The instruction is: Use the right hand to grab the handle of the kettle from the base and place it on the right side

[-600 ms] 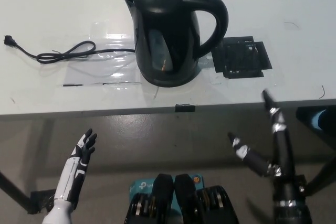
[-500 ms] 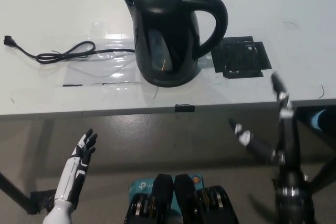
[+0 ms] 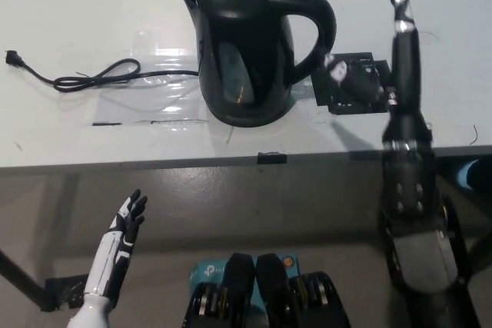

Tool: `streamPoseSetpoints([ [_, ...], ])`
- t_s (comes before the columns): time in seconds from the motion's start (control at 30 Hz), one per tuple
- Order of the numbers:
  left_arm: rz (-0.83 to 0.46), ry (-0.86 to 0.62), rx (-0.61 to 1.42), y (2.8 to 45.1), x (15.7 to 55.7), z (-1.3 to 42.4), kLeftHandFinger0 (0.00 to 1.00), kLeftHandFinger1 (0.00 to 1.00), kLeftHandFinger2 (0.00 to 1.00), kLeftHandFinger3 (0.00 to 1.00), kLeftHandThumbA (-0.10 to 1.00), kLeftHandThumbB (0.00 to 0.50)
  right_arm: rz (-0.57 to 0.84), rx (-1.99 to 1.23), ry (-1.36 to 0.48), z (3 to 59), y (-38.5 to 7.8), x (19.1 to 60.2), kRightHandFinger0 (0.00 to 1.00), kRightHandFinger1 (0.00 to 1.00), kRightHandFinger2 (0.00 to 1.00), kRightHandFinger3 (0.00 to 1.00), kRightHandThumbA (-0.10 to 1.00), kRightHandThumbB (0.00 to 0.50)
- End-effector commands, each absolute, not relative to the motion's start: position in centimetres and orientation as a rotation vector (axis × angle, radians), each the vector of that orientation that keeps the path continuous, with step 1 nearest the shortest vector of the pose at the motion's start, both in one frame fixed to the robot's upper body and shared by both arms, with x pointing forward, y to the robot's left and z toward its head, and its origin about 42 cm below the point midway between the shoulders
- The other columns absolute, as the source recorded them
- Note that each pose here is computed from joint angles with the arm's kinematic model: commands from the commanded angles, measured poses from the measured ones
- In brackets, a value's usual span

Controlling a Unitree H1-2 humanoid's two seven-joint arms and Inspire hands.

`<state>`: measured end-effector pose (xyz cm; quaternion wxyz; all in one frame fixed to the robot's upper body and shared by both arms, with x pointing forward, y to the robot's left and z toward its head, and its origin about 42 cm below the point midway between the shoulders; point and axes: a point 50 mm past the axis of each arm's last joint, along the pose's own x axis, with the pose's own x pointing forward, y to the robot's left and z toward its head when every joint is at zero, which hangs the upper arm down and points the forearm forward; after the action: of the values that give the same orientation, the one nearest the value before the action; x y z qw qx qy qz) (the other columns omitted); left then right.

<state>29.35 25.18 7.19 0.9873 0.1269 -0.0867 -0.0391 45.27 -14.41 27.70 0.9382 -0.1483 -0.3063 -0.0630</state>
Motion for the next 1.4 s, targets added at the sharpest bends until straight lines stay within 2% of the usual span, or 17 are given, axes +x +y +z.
streamPoseSetpoints([
  [0.0,-0.087,-0.236,0.259,25.0,29.2,8.0,1.0,1.0,1.0,1.0,1.0,0.5,-0.165,-0.342,-0.607,30.0,-14.4,47.6,1.0,1.0,1.0,1.0,0.91,0.171],
  [0.23,-0.088,-0.236,0.257,25.0,29.2,8.0,1.0,1.0,1.0,1.0,1.0,0.5,-0.172,-0.392,-0.551,29.8,-14.0,50.5,1.0,1.0,1.0,1.0,0.89,0.18],
  [0.27,-0.088,-0.237,0.269,25.0,29.2,8.1,1.0,1.0,1.0,1.0,1.0,0.5,-0.168,-0.396,-0.542,29.7,-13.8,50.9,1.0,1.0,1.0,1.0,0.86,0.163],
  [0.3,-0.087,-0.235,0.269,25.1,29.2,8.1,1.0,1.0,1.0,1.0,1.0,0.5,-0.165,-0.398,-0.533,29.6,-13.7,51.2,1.0,1.0,1.0,1.0,0.86,0.178],
  [0.7,-0.094,-0.238,0.271,25.2,29.3,8.1,1.0,1.0,1.0,1.0,1.0,0.5,-0.171,-0.439,-0.502,29.6,-13.3,53.2,1.0,1.0,1.0,1.0,0.94,0.209],
  [1.03,-0.093,-0.236,0.291,25.4,29.1,7.9,1.0,1.0,1.0,1.0,1.0,0.5,-0.17,-0.438,-0.531,30.6,-12.4,53.4,1.0,1.0,1.0,1.0,0.94,0.198],
  [1.27,-0.087,-0.247,0.286,25.6,29.2,7.9,1.0,1.0,1.0,1.0,1.0,0.5,-0.192,-0.489,-0.585,30.3,-11.8,54.0,1.0,1.0,1.0,1.0,0.92,0.171],
  [1.37,-0.09,-0.245,0.285,25.7,29.1,7.9,1.0,1.0,1.0,1.0,1.0,0.5,-0.215,-0.529,-0.568,29.9,-11.8,54.3,1.0,1.0,1.0,1.0,0.91,0.182],
])
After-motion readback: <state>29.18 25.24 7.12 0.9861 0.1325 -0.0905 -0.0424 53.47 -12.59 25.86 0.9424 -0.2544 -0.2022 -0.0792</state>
